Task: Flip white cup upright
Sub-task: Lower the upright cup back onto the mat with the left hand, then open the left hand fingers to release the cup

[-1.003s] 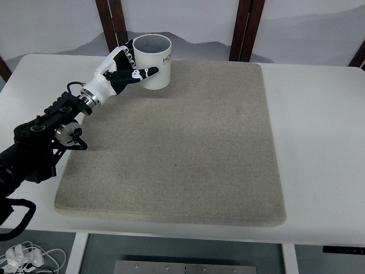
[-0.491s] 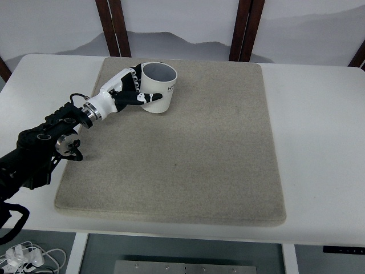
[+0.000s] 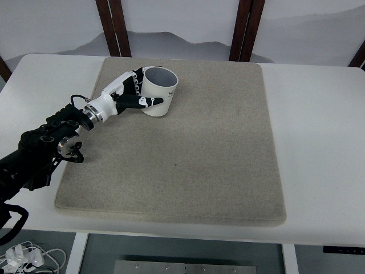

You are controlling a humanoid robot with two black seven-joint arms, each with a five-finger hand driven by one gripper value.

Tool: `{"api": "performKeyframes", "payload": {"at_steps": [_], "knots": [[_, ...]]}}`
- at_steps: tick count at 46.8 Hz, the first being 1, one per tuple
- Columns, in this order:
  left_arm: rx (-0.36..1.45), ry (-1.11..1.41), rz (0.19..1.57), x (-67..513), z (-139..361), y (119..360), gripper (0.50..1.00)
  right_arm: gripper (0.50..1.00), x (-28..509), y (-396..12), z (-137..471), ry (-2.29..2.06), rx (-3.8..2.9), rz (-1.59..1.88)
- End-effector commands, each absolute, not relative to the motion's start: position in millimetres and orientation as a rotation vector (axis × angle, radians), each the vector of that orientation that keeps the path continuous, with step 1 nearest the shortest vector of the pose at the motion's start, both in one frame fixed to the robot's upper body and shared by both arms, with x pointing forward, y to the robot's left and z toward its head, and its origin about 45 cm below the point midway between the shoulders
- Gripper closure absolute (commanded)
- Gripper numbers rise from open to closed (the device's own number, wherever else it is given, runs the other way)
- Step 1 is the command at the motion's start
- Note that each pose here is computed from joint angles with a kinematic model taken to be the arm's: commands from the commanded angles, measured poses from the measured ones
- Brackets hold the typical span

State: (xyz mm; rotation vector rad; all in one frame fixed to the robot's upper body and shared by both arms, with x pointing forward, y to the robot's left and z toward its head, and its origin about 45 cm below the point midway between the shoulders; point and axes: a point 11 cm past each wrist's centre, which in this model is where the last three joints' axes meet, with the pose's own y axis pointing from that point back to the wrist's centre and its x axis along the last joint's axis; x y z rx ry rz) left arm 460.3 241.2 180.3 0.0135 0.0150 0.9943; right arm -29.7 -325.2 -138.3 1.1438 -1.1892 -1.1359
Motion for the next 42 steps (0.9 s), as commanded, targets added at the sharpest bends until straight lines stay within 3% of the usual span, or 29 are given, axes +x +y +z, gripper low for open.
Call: {"api": "performKeyframes", "payload": {"at_steps": [1, 16, 42], "knots": [[0.014, 0.015, 0.995, 460, 180, 241, 0.598, 0.548, -30, -325, -138, -1.189, 1.144, -1.136], [0.010, 0.017, 0.985, 460, 181, 239, 0.506, 0.548, -30, -325, -138, -1.189, 1.144, -1.136], [-0.034, -0.002, 0.943, 469, 207, 238, 0.500, 0.548, -30, -325, -138, -1.189, 1.144, -1.136]]}}
